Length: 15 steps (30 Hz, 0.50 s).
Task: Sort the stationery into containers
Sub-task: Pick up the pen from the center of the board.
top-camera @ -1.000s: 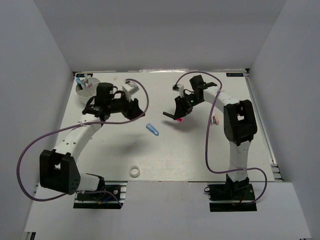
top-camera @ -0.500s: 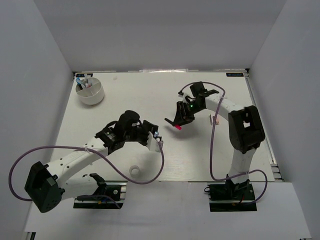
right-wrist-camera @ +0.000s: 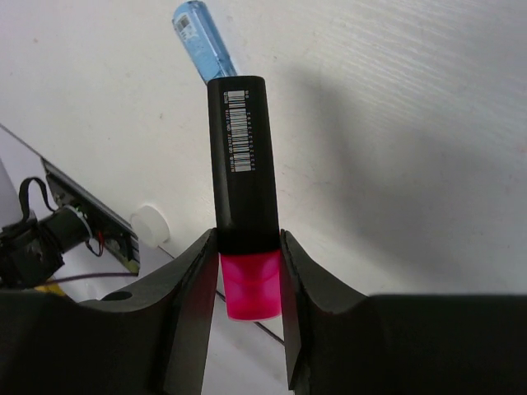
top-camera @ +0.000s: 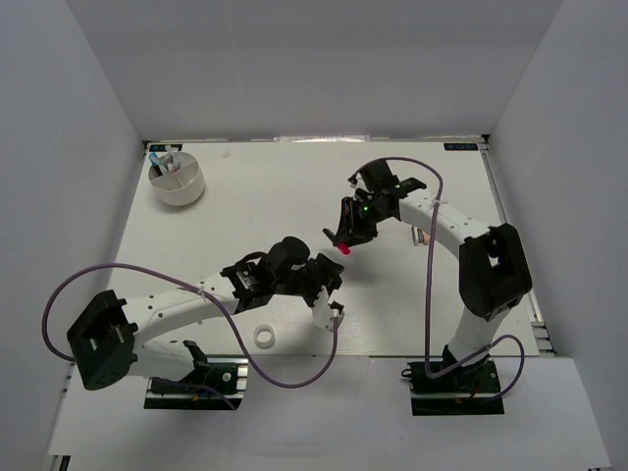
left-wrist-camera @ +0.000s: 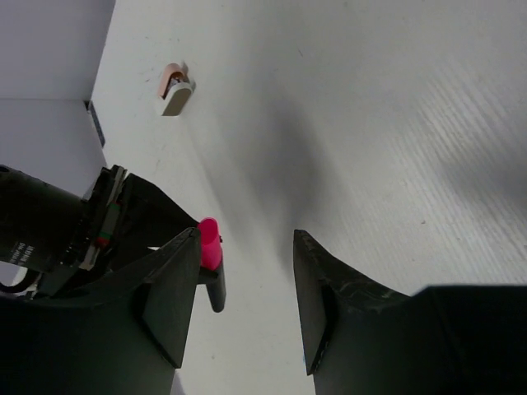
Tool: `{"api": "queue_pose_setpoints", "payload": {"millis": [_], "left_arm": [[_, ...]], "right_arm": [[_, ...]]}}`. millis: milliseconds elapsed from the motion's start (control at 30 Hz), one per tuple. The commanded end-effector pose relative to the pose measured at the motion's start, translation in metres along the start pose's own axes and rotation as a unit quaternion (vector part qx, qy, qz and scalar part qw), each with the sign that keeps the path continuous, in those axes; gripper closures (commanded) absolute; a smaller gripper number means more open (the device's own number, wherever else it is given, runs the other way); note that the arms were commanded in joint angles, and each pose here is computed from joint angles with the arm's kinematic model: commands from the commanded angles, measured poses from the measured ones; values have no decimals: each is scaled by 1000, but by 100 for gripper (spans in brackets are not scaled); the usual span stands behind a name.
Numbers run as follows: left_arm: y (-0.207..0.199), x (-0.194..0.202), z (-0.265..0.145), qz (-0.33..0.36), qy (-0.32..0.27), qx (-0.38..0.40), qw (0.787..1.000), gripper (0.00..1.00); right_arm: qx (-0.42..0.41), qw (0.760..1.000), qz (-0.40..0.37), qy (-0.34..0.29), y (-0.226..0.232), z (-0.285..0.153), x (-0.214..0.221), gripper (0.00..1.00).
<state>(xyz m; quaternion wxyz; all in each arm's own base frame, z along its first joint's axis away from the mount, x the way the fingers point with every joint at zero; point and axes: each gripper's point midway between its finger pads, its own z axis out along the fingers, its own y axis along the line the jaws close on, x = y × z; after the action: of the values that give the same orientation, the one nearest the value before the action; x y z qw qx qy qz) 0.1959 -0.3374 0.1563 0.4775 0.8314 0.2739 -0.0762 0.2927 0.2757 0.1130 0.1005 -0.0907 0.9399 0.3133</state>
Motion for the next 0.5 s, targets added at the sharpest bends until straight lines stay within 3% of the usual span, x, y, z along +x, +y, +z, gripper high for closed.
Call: {"api": "queue_pose_setpoints", "payload": {"millis": [0,467], "left_arm": [[12,-4,0,27,2,-37,999,42],[20,14,5,35,61,-75,995,42]], "right_arm": [[32,999,27,-35,12,-19,-3,100],[66,996,54,-41,24,-16,7,100]]}}
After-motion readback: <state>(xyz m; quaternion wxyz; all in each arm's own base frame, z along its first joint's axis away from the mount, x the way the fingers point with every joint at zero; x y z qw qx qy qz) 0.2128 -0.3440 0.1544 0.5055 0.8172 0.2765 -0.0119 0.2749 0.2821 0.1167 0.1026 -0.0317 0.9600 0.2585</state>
